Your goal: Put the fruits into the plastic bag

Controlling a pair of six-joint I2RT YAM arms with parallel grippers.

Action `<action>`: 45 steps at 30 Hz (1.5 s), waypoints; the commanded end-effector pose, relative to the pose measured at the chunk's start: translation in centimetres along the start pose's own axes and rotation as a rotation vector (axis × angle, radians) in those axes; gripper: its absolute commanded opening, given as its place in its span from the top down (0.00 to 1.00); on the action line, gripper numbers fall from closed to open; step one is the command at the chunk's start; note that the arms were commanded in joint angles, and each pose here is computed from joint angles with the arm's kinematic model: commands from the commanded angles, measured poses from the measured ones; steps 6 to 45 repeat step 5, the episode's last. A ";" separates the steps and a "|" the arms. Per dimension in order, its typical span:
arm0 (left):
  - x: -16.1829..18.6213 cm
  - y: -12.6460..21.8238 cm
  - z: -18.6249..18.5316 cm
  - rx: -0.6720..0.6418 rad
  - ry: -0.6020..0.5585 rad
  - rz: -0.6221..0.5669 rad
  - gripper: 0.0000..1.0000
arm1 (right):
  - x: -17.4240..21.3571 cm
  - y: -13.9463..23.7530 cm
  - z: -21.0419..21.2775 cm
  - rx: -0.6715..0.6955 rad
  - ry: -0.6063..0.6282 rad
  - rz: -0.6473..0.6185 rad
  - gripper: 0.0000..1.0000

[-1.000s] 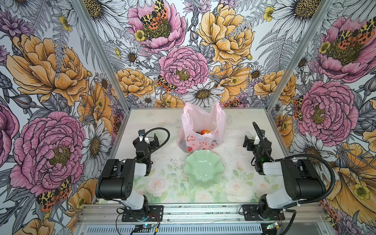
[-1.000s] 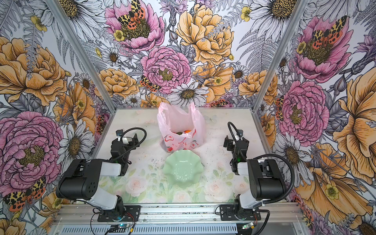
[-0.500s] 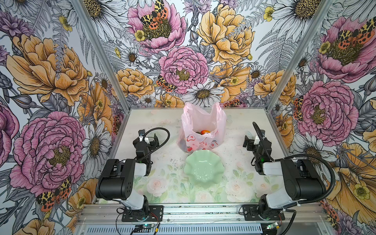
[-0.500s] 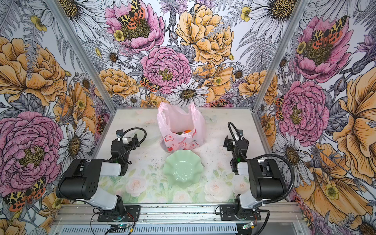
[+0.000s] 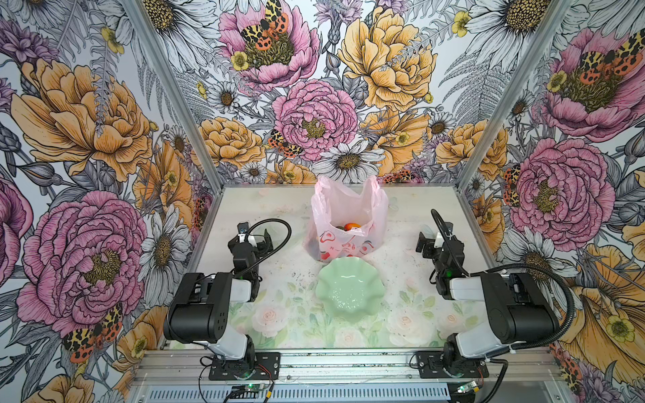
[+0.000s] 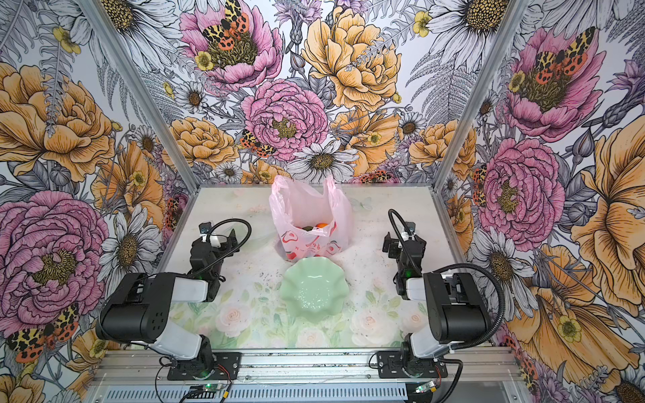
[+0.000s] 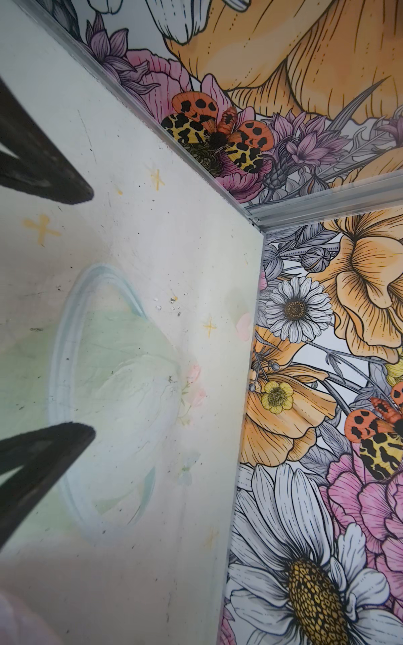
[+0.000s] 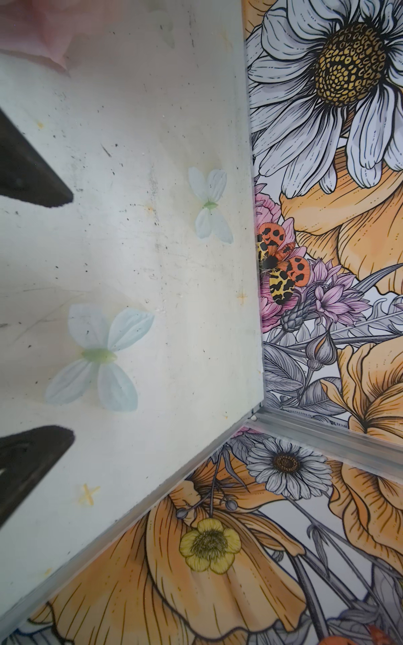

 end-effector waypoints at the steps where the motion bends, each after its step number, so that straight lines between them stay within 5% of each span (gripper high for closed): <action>1: -0.5 -0.3 0.2 -0.007 0.006 -0.018 0.01 | -0.7 -0.5 0.1 0.005 0.016 -0.017 0.01; 45: -0.5 -0.3 0.3 -0.008 0.007 -0.018 0.01 | -0.8 -0.4 0.1 0.005 0.015 -0.022 0.01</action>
Point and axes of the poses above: each gripper's point midway between its finger pads, its own y axis back along the fingers, its own z axis along the line the jaws close on, x = y × z, the point moved 6 cm from there along y, back along the fingers, and after that the axes turned 1 degree about -y, right-handed, at the moved point
